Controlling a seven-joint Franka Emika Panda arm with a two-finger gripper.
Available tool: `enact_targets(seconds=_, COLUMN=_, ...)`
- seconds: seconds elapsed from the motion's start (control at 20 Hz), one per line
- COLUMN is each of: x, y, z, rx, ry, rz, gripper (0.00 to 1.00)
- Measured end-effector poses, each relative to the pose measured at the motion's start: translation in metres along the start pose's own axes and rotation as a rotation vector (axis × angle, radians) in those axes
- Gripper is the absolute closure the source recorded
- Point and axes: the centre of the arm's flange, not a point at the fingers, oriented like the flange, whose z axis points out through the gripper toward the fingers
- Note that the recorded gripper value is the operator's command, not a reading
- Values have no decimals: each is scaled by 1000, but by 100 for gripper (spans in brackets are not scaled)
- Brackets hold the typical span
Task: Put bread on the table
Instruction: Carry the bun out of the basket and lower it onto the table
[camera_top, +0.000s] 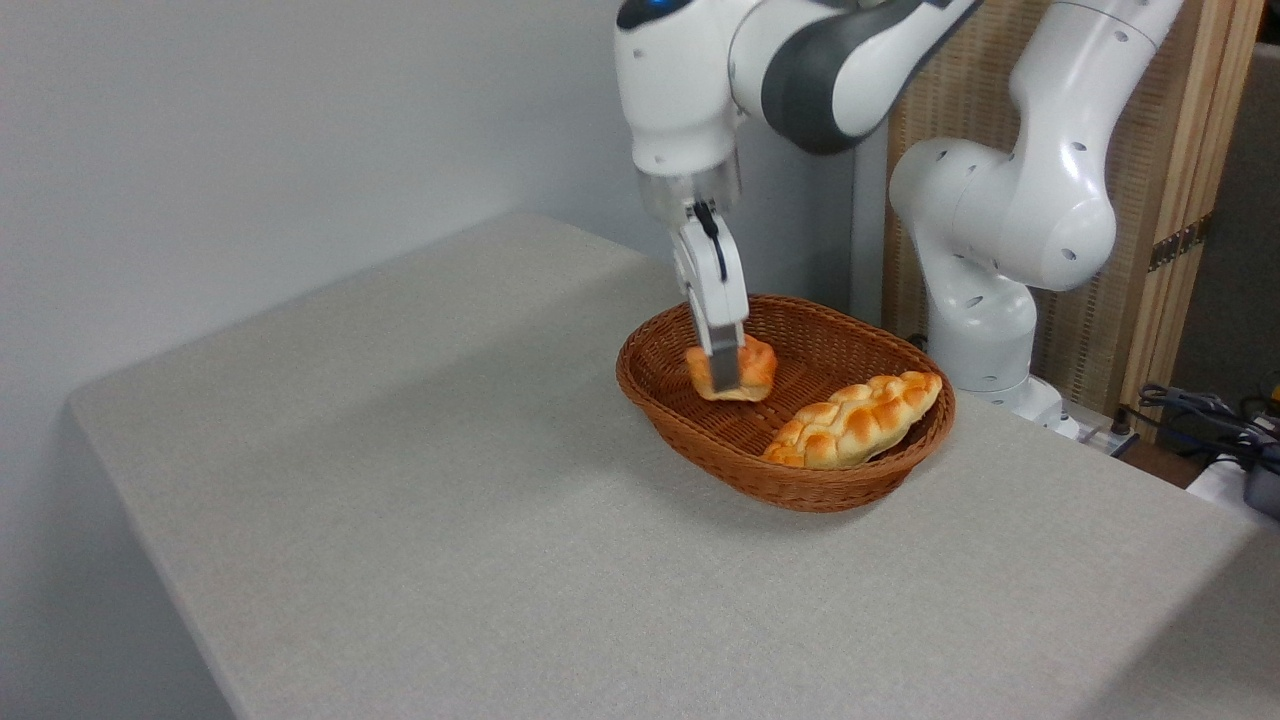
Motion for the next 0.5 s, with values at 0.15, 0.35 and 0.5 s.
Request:
enact_targets(seconds=0.15, x=12, y=-19, z=-53, rx=81, ry=52, rz=-30, gripper=62)
enact_targets(seconds=0.35, x=40, y=-72, z=-102, rx=164, ry=29, rz=-109, gripper=59)
enact_targets(seconds=0.5, x=63, y=-119, z=-85, rx=175, ry=21, rz=-110, gripper=48)
